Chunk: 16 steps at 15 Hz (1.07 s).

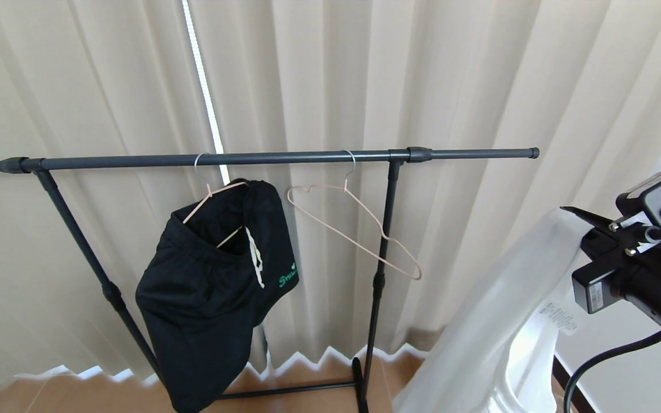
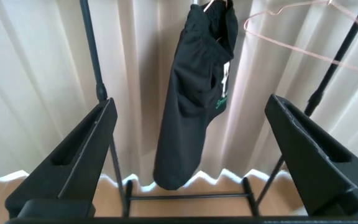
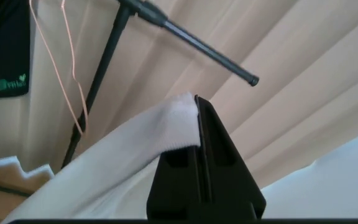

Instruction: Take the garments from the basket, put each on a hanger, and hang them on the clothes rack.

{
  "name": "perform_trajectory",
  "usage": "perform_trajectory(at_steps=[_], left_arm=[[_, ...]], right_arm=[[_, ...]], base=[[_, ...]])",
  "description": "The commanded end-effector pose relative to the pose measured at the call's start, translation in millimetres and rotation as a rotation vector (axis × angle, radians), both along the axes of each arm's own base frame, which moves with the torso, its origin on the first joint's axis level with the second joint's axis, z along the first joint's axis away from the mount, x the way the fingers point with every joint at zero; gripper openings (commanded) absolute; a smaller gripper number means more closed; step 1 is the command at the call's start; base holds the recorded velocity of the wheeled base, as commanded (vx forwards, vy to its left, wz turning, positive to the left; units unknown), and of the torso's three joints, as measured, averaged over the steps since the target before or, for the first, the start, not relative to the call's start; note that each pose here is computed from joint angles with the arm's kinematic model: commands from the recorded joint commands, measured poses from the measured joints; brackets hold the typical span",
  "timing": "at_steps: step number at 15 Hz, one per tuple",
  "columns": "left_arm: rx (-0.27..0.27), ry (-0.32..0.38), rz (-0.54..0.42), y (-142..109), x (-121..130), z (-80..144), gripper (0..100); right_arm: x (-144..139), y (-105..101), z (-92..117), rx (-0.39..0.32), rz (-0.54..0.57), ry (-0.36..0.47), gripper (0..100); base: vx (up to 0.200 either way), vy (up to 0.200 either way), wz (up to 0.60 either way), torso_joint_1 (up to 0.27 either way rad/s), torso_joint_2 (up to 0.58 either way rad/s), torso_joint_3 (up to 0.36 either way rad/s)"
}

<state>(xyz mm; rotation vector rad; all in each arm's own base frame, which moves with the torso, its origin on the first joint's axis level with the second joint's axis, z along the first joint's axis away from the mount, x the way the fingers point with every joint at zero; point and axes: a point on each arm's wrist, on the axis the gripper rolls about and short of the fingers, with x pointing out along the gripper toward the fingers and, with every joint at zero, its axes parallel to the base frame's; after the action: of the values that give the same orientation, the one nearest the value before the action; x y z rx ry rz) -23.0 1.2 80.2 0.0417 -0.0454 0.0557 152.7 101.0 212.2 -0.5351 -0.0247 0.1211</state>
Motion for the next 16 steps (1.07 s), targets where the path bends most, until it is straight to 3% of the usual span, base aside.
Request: perform_trajectory(at_steps=[1, 2, 3, 5, 7, 8, 9, 11, 13, 16], left_arm=[[0.029, 0.004, 0.002, -0.1, 0.2, 0.0, 100], [0.04, 0.012, -0.001, -0.2, 0.2, -0.8, 100], [0.033, 0.108, -0.003, -0.2, 7.3, 21.7, 100], [-0.04, 0.2, -0.014, -0.3, 25.6, 53.4, 100], [-0.062, 0.379, -0.125, -5.1, 75.5, 89.7, 100], [-0.06, 0.425, -0.172, -9.2, 87.3, 92.3, 100], [-0.095, 0.554, -0.312, -29.1, 115.2, 87.2, 100], [-0.29, 0.574, -0.49, -73.9, 145.8, 99.2, 100], [-0.289, 0.601, -0.545, -100.5, 171.4, 106.1, 100], [-0.243, 0.672, -0.618, -139.8, 197.0, 89.7, 100]], right_arm=[[-5.9, 5.2, -1.1, -0.009, 0.039, 0.003, 0], [-9.2, 11.1, -0.4, -0.009, 0.076, 0.006, 0], [-8.1, 15.9, 2.9, -0.004, 0.091, 0.034, 0], [-6.0, 23.0, 7.8, 0.047, 0.106, 0.088, 0], [-2.3, 42.8, 22.4, 0.219, 0.129, 0.238, 0], [-0.4, 45.9, 24.7, 0.249, 0.122, 0.273, 0], [6.8, 53.8, 28.5, 0.317, 0.102, 0.328, 0], [18.6, 64.4, 27.2, 0.364, 0.084, 0.351, 0], [21.9, 69.5, 34.9, 0.391, 0.095, 0.336, 0], [31.8, 96.7, 32.5, 0.404, 0.136, 0.354, 0]], base=[[0.0, 0.0, 0.0, 0.0, 0.0, 0.0], [0.0, 0.0, 0.0, 0.0, 0.0, 0.0], [0.0, 0.0, 0.0, 0.0, 0.0, 0.0], [0.0, 0.0, 0.0, 0.0, 0.0, 0.0], [0.0, 0.0, 0.0, 0.0, 0.0, 0.0], [0.0, 0.0, 0.0, 0.0, 0.0, 0.0], [0.0, 0.0, 0.0, 0.0, 0.0, 0.0], [0.0, 0.0, 0.0, 0.0, 0.0, 0.0], [0.0, 0.0, 0.0, 0.0, 0.0, 0.0], [0.0, 0.0, 0.0, 0.0, 0.0, 0.0]])
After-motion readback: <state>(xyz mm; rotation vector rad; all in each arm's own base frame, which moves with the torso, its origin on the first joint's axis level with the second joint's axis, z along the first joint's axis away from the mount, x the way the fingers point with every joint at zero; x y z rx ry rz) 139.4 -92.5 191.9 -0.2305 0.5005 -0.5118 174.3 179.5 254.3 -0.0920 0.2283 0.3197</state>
